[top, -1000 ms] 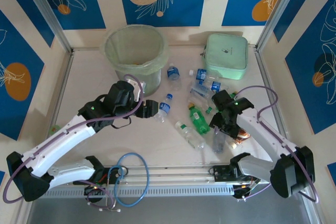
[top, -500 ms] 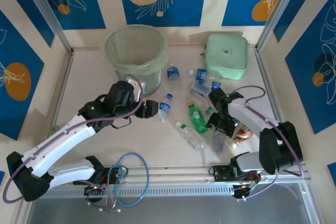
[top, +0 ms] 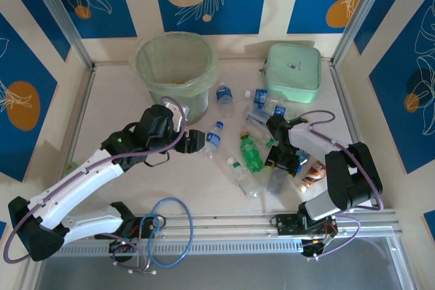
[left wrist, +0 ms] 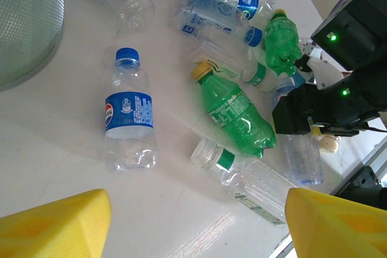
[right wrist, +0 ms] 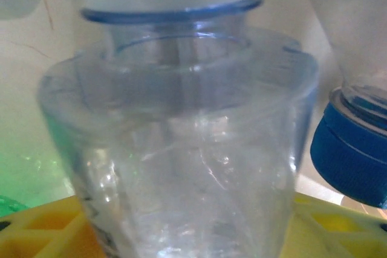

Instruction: Put the plastic bottles in the bin

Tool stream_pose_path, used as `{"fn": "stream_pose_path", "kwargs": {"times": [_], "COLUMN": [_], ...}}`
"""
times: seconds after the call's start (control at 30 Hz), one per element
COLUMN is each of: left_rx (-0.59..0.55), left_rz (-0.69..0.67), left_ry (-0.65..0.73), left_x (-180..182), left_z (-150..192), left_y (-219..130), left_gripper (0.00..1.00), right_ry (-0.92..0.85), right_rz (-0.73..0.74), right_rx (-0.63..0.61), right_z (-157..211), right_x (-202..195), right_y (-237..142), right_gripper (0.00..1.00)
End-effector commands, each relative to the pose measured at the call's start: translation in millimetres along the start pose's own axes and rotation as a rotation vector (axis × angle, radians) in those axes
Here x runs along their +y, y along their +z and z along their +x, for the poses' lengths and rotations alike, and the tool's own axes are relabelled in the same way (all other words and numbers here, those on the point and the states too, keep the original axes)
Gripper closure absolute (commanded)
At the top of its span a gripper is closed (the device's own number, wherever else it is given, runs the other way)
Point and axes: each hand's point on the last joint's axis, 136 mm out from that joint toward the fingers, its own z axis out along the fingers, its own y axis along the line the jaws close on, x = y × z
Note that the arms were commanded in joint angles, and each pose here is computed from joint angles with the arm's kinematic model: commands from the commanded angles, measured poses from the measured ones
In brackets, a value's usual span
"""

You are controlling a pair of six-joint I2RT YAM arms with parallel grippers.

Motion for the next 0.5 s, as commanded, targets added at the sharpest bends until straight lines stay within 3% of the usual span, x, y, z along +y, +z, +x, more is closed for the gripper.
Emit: {"fn": "stream_pose_path", "kwargs": {"times": [0.0, 0.23, 0.47], "left_rx": [-0.034, -0.043, -0.055], "left_rz": [0.016, 0.007, -0.032], "left_ry": [0.02, 0.024, 0.033], "left_x": [-6, -6, 1], "left_z": [-7, -11, -13], "left_y": [-7, -9, -11], "left_gripper": [0.24, 0.23, 0.21], "right_ry": [-0.013, -0.053, -0.159], "right_rz": [-0.03, -0.06, -0.173], "right_rx": [-0.01, -0.094, -0.272], "right_z": [0, 0, 7], "right_x": [8, 13, 33], "right_y": [-7, -29, -88], "right_gripper": [0.42, 0.47, 0.49]}}
